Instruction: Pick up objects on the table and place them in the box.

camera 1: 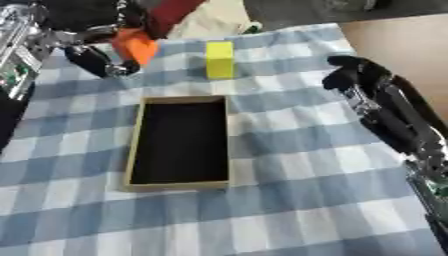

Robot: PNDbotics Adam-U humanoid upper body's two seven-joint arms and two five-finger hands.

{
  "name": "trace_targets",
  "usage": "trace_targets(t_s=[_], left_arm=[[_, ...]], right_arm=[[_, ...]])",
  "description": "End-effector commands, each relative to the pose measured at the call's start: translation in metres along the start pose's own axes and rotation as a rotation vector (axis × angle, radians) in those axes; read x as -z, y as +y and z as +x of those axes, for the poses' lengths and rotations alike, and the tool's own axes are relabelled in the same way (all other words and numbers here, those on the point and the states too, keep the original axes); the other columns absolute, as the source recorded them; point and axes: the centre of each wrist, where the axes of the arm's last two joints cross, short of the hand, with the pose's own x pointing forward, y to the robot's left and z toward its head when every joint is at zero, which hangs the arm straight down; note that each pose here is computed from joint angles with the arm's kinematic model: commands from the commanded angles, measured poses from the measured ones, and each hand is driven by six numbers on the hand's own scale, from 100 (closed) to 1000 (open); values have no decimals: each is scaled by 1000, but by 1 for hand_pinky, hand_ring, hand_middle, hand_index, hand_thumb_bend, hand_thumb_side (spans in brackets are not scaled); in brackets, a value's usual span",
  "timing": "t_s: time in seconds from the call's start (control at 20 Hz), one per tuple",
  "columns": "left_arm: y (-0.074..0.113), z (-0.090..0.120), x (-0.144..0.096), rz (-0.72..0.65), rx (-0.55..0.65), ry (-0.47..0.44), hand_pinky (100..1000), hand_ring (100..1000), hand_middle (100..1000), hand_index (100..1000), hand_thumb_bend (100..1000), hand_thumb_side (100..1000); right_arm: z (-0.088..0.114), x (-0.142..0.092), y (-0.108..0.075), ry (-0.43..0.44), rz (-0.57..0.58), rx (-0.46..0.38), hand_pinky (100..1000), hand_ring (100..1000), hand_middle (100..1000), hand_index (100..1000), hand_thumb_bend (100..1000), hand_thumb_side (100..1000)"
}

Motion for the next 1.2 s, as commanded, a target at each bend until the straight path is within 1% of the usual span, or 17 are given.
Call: trace_targets(t_s=[0.05,0.45,0.8,0.85,0.9,0.95,1.0,1.1,1.2], left_arm=[[4,5,6,-38,30,-34,649,654,641,788,260,124],[-24,20,23,-126,40,-80,696,706,703,829,279,160],[-42,25,25,-181,55,-91,775,806,825,906,314,189],[-43,24,24,-188,59,-88,785,817,839,917,317,250],[-43,24,23,-193,62,-83,796,829,852,926,328,279],[-42,23,21,-192,67,-77,807,840,865,935,339,352],[-41,22,19,-189,70,-69,809,842,867,936,339,368],[-37,19,13,-167,70,-53,817,849,876,948,346,508],[-31,16,5,-120,57,-36,818,847,872,952,277,479]], right_arm=[[4,1,-7,-18,-9,-14,850,711,643,876,100,832],[4,1,-6,-17,-11,-7,850,711,642,876,100,836],[4,1,-6,-15,-13,-7,851,711,642,876,100,836],[3,1,-6,-14,-14,-8,851,711,642,876,100,837],[3,1,-6,-13,-14,-8,851,711,642,876,100,837],[3,0,-6,-13,-14,-9,850,711,642,876,100,837],[3,1,-7,-13,-15,-11,850,711,642,876,100,837],[4,1,-8,-16,-16,-16,850,711,643,877,100,834],[5,2,-11,-22,-16,-32,849,712,645,879,100,832]])
